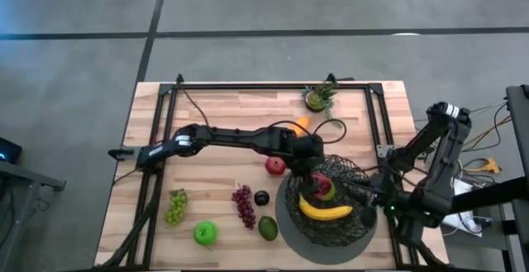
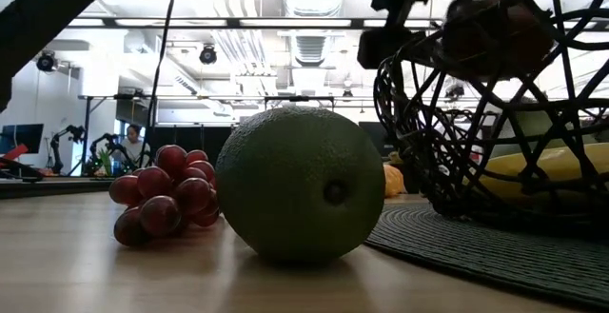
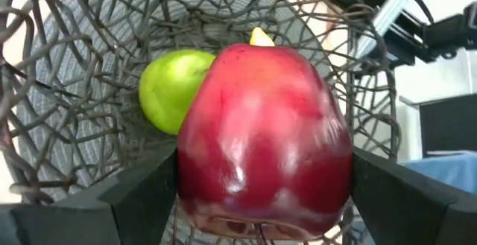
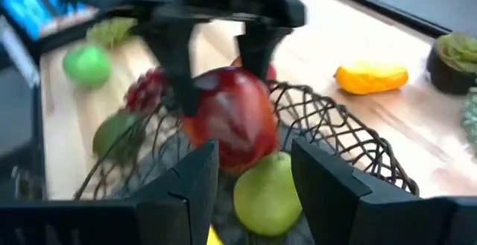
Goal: Build produce basket
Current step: Put the red apple into the black wire basket, then put the pomegranate into the black wire basket
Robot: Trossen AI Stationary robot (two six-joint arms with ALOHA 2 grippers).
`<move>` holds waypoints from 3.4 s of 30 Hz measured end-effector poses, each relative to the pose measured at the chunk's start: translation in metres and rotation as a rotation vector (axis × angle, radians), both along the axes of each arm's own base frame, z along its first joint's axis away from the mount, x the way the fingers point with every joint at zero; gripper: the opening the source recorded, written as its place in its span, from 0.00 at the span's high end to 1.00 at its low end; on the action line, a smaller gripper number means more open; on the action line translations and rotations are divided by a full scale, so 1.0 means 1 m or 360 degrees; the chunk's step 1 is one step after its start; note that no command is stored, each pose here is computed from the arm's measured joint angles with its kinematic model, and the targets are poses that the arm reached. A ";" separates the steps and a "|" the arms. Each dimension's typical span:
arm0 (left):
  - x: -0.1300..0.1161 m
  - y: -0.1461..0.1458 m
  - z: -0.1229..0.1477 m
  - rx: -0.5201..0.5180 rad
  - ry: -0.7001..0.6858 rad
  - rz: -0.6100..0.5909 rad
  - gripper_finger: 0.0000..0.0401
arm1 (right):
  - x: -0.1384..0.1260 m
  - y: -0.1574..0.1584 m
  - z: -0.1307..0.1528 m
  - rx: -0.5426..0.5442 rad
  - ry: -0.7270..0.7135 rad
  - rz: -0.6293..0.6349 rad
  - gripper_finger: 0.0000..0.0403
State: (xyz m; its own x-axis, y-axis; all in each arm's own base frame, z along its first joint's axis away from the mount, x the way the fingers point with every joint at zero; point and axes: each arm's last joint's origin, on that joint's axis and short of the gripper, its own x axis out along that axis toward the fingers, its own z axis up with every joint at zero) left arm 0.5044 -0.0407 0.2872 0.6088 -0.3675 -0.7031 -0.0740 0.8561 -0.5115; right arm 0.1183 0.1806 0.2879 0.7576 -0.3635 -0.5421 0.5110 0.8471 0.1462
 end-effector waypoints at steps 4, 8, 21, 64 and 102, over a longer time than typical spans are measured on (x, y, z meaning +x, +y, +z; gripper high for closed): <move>-0.002 0.000 0.004 0.0028 -0.0018 -0.0033 0.16 | 0.005 -0.008 -0.019 0.0082 -0.0136 -0.0129 0.62; -0.003 0.000 0.007 0.0074 -0.0054 -0.0085 0.16 | 0.013 -0.011 -0.030 0.0203 -0.0275 -0.0161 0.62; -0.005 -0.007 0.002 0.0147 -0.0056 -0.0178 0.16 | 0.055 -0.031 -0.057 0.0410 -0.0264 -0.0236 0.93; -0.005 0.007 0.001 0.0235 -0.0063 -0.0176 0.16 | 0.070 -0.035 -0.078 0.0472 -0.0049 -0.0066 0.98; -0.095 0.000 0.093 0.0872 -0.0036 0.0366 0.16 | 0.069 -0.040 -0.032 0.0485 -0.0180 0.0105 0.98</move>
State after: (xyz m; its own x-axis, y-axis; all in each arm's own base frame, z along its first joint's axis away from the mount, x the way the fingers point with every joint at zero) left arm 0.4092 -0.0407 0.3800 0.6469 0.1884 -0.7389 -0.2833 0.9590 -0.0036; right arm 0.1873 0.1401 0.2555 0.8358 -0.1456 -0.5294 0.4224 0.7866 0.4504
